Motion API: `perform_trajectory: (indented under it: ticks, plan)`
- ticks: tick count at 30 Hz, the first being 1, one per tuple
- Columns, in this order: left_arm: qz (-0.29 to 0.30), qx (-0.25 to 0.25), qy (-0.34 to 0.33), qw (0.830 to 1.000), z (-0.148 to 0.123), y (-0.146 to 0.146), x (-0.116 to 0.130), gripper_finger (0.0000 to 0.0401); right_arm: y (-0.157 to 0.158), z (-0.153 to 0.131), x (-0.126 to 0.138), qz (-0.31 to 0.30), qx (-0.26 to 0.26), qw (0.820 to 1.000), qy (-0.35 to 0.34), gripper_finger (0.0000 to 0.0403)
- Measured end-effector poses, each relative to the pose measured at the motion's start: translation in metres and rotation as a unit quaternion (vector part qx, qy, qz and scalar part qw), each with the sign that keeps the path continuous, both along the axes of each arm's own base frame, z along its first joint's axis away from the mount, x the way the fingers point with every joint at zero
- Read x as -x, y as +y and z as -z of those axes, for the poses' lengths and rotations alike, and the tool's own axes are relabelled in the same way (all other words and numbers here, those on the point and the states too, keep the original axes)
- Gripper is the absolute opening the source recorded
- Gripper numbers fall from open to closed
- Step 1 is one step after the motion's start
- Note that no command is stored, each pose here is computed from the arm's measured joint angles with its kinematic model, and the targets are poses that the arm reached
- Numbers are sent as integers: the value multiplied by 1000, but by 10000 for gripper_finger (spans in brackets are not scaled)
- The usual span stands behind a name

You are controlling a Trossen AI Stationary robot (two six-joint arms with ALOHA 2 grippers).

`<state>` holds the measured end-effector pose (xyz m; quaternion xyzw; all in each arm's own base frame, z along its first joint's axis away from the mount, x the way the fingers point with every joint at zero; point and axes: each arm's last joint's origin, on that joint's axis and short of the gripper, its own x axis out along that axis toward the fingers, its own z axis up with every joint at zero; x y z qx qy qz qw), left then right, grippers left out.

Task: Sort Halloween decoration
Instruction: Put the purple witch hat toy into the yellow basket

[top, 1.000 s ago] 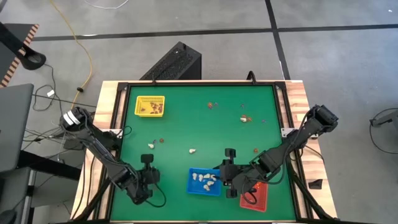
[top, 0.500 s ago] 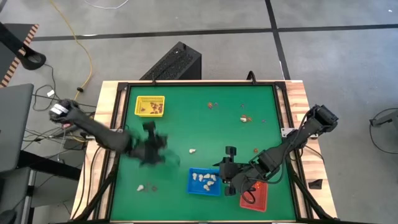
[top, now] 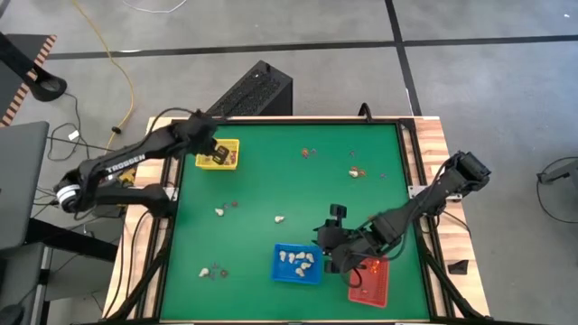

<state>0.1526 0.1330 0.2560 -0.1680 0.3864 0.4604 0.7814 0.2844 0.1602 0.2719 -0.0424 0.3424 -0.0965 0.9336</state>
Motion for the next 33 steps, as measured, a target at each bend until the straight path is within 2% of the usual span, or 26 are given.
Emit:
perform_trajectory:
  ticks: [4,8,12,15,19,23,28,31,33]
  plan:
    - [-21,42,1,999,11,14,2,35,-4,1,-1,6,5,1000,7,164]
    - [-24,68,39,997,24,19,0,72,-9,2,-3,17,5,1000,11,164]
    - [-20,63,81,995,28,20,1,103,-12,2,-4,25,0,1000,13,164]
    - [7,64,58,996,20,14,0,117,-12,2,-4,23,-3,1000,14,164]
    - [87,65,-27,994,-3,-13,-3,121,-11,2,-4,25,-6,1000,12,164]
    - [177,65,-96,977,-12,-56,-8,122,-12,2,-4,44,-26,999,6,164]
    - [278,86,-151,945,6,-109,-10,122,-13,2,-4,71,-55,996,-3,164]
    - [319,121,-148,928,21,-136,-6,122,-10,2,-3,78,-68,995,-7,164]
    - [329,136,-138,924,28,-151,-3,122,-7,2,-1,74,-70,995,-7,164]
